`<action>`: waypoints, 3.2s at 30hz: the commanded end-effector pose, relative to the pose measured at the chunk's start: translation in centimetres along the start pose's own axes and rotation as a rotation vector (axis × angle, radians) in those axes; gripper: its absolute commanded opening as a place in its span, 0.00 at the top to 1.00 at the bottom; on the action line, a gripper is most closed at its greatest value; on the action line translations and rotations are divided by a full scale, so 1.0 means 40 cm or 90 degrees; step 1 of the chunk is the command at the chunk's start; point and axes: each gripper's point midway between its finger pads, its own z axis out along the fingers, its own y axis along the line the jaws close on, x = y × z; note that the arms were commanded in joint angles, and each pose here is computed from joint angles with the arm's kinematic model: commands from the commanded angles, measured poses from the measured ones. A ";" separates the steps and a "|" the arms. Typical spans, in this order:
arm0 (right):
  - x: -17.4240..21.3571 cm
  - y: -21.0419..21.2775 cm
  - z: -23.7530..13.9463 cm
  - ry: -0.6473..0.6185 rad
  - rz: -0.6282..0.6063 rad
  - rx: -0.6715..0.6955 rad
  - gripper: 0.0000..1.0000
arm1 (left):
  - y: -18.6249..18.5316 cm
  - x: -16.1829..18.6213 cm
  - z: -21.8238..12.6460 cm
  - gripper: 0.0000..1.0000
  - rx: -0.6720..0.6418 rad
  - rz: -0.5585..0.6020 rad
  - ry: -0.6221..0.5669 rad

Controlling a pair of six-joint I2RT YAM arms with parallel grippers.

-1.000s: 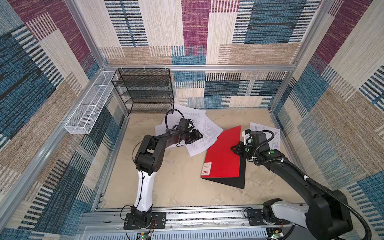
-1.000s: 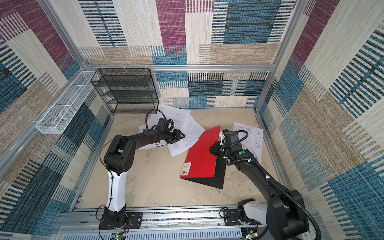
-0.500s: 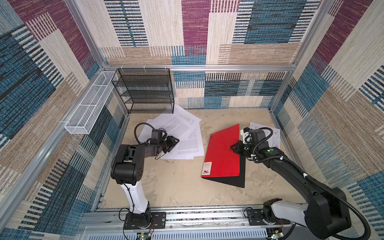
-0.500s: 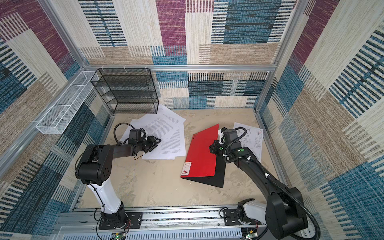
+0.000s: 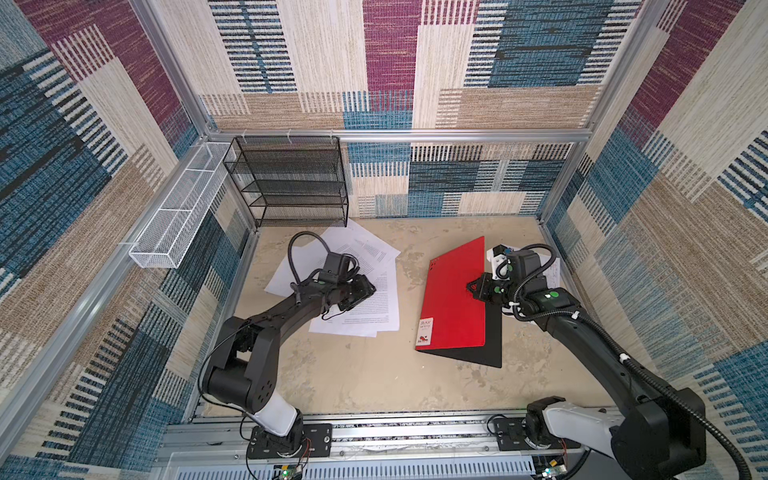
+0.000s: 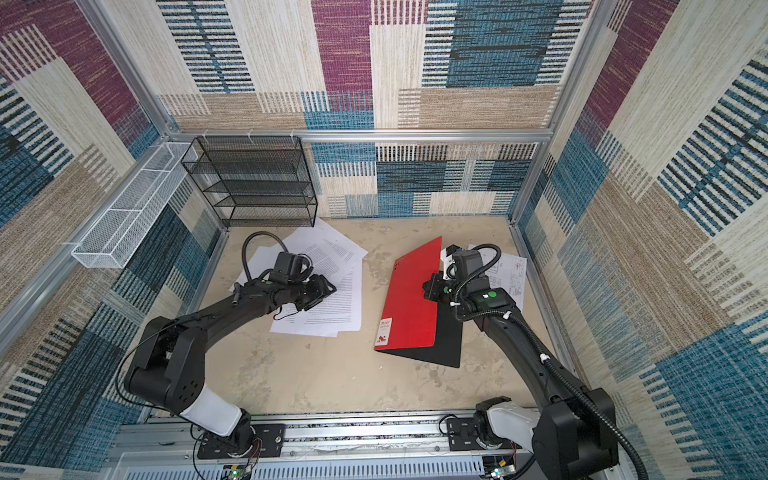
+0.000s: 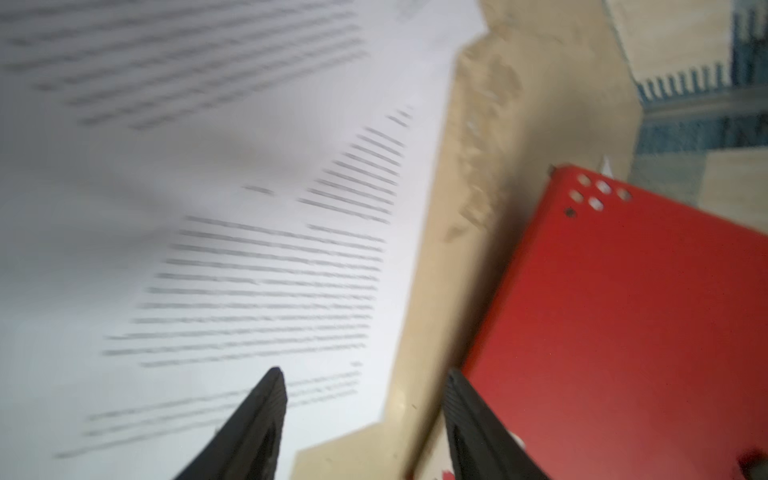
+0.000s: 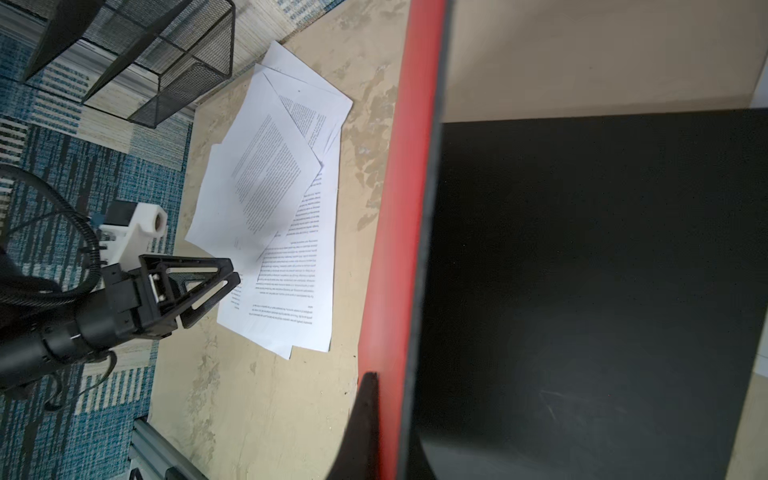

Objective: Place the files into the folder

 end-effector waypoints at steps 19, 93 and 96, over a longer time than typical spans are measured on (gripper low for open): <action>-0.088 0.352 0.098 0.029 -0.002 -0.256 0.37 | 0.009 -0.080 -0.249 0.32 -0.040 -0.035 -0.072; 0.165 0.004 0.287 0.123 -0.015 0.051 0.68 | -0.234 0.071 0.266 0.55 0.066 0.105 0.255; 0.196 0.019 0.307 0.149 -0.018 0.047 0.70 | -0.231 0.078 0.309 0.61 0.069 0.091 0.284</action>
